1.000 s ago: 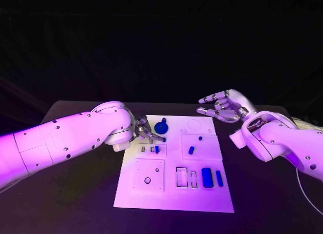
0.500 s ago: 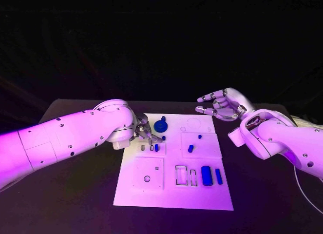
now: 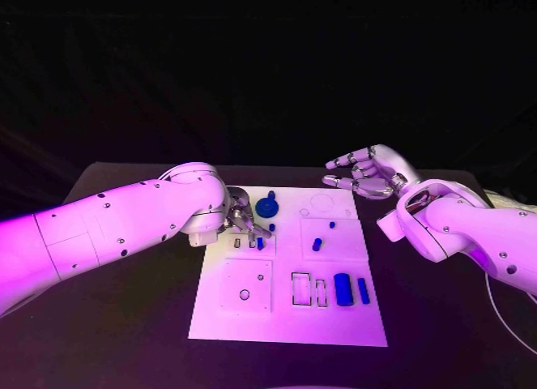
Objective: Assemble the parts on the task board
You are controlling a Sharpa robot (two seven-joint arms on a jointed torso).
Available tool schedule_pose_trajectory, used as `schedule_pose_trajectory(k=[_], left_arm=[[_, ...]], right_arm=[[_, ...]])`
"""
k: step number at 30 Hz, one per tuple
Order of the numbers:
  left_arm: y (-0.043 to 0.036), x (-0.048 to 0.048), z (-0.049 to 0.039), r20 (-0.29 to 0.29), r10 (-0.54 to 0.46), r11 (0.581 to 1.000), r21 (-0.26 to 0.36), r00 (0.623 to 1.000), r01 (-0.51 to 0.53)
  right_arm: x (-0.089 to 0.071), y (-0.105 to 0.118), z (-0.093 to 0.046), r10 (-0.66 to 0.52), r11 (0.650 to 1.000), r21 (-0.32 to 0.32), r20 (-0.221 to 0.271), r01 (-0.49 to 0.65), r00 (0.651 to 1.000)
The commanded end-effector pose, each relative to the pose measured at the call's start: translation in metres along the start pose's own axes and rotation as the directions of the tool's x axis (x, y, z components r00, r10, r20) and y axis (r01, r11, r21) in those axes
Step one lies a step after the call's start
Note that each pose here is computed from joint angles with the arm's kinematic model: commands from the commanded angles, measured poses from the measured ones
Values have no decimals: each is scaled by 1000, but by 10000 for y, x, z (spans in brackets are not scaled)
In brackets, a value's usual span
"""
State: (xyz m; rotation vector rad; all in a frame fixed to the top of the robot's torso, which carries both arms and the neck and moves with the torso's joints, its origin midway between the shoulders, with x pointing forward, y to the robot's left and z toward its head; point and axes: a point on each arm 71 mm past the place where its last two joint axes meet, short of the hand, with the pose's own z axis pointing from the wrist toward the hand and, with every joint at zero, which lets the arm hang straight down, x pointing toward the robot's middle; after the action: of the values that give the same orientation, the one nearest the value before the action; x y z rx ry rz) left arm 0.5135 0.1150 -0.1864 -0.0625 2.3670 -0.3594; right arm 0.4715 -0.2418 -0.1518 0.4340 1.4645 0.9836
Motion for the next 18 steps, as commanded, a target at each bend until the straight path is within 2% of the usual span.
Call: schedule_pose_trajectory(k=[1, 18], left_arm=[[-26, 18, 6, -24, 25, 1000, -1, 999, -25], [-59, 50, 37, -44, 41, 999, -1, 998, -41]], right_arm=[[28, -3, 2, -6, 1000, 2, -24, 6, 1000], [42, -9, 8, -5, 1000, 7, -32, 5, 999]])
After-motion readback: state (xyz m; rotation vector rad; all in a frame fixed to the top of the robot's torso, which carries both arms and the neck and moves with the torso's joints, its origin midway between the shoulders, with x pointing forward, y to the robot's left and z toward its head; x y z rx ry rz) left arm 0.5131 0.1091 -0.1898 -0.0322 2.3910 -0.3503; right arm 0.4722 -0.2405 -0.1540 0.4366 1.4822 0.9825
